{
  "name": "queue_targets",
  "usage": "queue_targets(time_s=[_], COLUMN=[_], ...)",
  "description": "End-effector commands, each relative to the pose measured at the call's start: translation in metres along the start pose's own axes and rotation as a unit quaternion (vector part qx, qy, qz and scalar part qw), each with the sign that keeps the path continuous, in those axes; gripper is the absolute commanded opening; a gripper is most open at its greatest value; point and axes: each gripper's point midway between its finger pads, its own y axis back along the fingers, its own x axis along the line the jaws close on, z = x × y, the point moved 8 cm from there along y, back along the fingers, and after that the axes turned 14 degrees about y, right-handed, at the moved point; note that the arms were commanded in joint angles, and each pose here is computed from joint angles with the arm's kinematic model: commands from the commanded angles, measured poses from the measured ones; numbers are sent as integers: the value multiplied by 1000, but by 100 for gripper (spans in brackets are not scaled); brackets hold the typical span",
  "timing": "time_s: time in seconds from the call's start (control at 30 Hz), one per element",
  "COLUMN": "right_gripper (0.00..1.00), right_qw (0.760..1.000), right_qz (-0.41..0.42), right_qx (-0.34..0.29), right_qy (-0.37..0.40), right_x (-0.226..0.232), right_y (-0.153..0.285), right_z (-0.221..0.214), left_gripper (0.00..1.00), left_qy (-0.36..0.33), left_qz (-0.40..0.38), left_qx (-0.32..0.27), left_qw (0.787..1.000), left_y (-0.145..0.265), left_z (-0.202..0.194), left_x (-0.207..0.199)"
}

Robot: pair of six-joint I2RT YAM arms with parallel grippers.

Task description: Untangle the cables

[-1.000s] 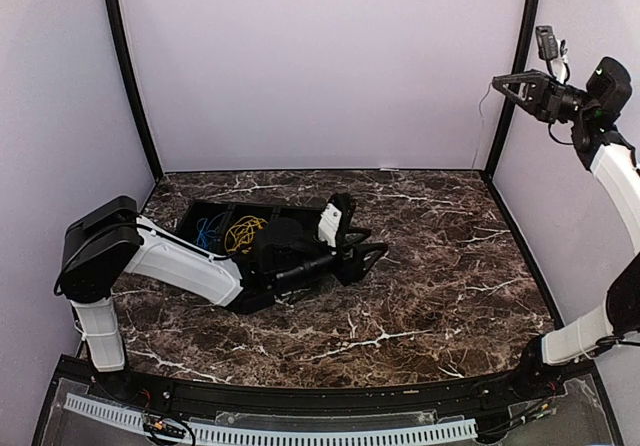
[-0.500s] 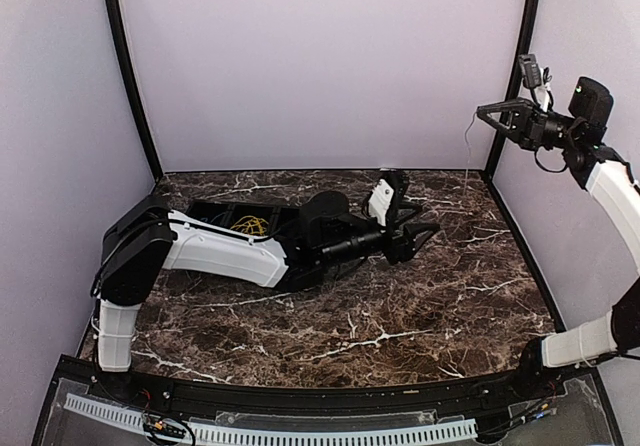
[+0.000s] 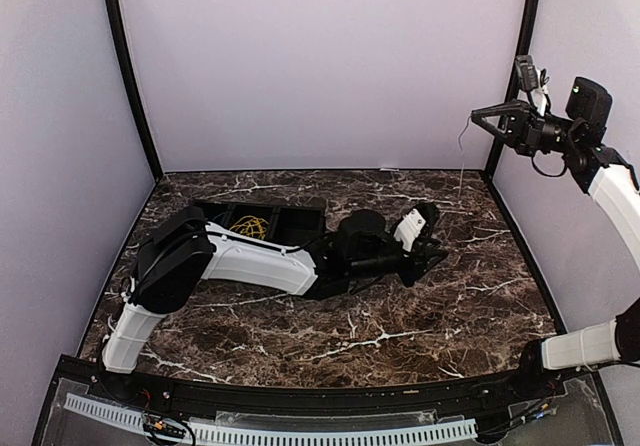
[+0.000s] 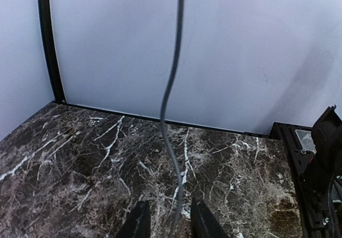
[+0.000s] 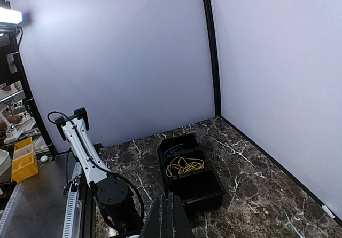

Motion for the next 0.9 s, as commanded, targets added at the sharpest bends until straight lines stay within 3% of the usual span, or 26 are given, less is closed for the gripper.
queue_targets(time_s=[0.0, 0.03, 0.17, 0.23, 0.37, 0.5, 0.6, 0.7, 0.87], right_gripper=[0, 0, 0, 3, 23, 42, 49, 55, 60], right_qw=[1000, 1000, 999, 999, 996, 991, 989, 987, 985], right_qz=[-5, -6, -24, -38, -60, -78, -81, -94, -107], right_qx=[2, 3, 21, 38, 68, 99, 113, 121, 133], right_qy=[7, 7, 5, -5, -26, -40, -49, -48, -42], right_x=[5, 5, 0, -4, -8, -4, 3, 9, 18], right_y=[0, 0, 0, 1, 8, 15, 18, 21, 24], right_z=[1, 0, -15, -31, -67, -95, -114, -133, -156], left_gripper=[20, 13, 0, 0, 0, 0, 0, 0, 0], left_qy=[-11, -11, -11, -28, -37, -29, -20, 6, 6], left_qz=[10, 11, 26, 45, 66, 97, 116, 155, 202], left_qx=[-18, -18, -23, -30, -22, 30, 48, 103, 115], left_qw=[1000, 1000, 999, 998, 997, 994, 992, 982, 973], left_y=[-1, 0, 15, 29, 58, 85, 104, 124, 152], left_z=[20, 21, 34, 48, 83, 112, 143, 152, 176], left_x=[-5, -5, -8, -9, -8, 2, 10, 32, 45])
